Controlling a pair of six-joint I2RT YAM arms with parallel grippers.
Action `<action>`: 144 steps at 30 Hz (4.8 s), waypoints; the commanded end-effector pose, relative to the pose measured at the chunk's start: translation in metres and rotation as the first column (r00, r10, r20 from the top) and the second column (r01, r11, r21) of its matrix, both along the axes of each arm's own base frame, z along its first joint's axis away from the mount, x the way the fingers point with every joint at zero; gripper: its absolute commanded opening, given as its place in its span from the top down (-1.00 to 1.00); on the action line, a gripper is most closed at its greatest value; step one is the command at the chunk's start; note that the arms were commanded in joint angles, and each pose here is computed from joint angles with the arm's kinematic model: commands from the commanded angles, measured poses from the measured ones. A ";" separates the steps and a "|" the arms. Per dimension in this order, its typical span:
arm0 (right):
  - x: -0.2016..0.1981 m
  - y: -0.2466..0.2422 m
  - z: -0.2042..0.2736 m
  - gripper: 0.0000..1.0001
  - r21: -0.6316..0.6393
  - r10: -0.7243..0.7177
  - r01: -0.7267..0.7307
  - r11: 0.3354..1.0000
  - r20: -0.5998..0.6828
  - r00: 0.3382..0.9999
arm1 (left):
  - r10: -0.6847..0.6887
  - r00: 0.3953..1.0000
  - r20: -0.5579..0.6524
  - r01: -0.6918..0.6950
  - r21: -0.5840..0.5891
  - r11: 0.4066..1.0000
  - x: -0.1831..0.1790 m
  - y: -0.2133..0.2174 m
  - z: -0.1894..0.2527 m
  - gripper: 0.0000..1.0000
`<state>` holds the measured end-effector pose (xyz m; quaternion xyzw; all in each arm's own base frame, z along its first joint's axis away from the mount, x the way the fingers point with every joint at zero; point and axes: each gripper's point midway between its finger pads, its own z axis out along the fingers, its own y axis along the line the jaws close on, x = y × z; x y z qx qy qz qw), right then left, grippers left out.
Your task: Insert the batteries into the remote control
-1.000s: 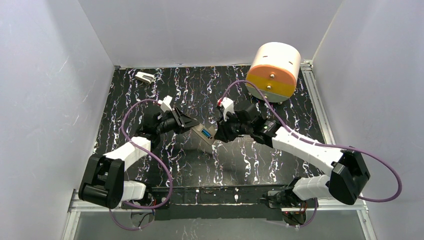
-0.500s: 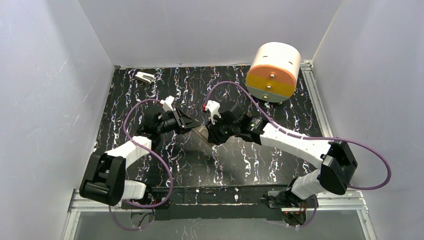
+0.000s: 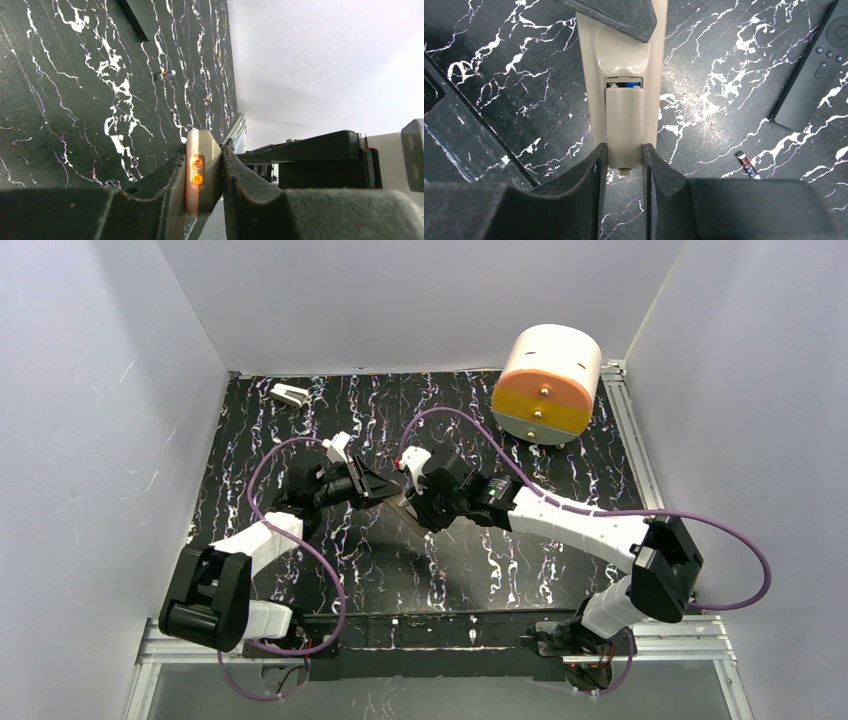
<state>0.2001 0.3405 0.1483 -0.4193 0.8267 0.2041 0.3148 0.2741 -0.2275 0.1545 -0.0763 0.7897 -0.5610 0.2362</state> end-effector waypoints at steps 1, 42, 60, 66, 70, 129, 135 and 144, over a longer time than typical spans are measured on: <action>0.010 0.008 0.016 0.52 0.016 -0.007 0.007 1.000 0.048 0.999 | -0.049 0.997 0.065 0.051 -0.018 0.999 -0.006 -0.004 0.015 1.00; -0.010 0.023 0.017 0.32 -0.038 0.021 -0.026 0.999 -0.125 0.992 | -0.161 0.987 0.018 0.162 -0.132 0.978 -0.019 -0.015 0.035 1.00; -0.010 0.020 0.023 0.07 -0.025 0.004 -0.007 1.000 -0.116 0.993 | -0.193 0.981 0.015 0.194 -0.146 0.970 -0.007 -0.020 0.042 1.00; -0.005 0.014 0.030 -0.14 -0.019 -0.033 0.031 0.999 -0.086 0.996 | -0.188 0.982 0.013 0.188 -0.142 0.972 -0.005 -0.020 0.040 1.00; 0.000 0.015 0.037 -0.29 0.010 -0.058 0.059 0.998 -0.065 0.996 | -0.188 0.982 0.011 0.188 -0.141 0.972 -0.006 -0.020 0.038 1.00; 0.036 -0.036 0.153 -0.54 0.757 -0.153 0.646 0.092 -0.631 0.761 | -0.141 0.990 0.005 0.130 -0.415 0.901 0.028 -0.028 0.160 1.00; 0.039 -0.030 0.152 -0.36 0.748 -0.135 0.656 0.102 -0.643 0.754 | -0.146 0.989 0.004 0.135 -0.410 0.902 0.025 -0.028 0.156 1.00; 0.040 -0.024 0.144 -0.05 0.732 -0.117 0.669 0.127 -0.659 0.743 | -0.152 0.988 0.023 0.148 -0.402 0.904 0.022 -0.028 0.156 1.00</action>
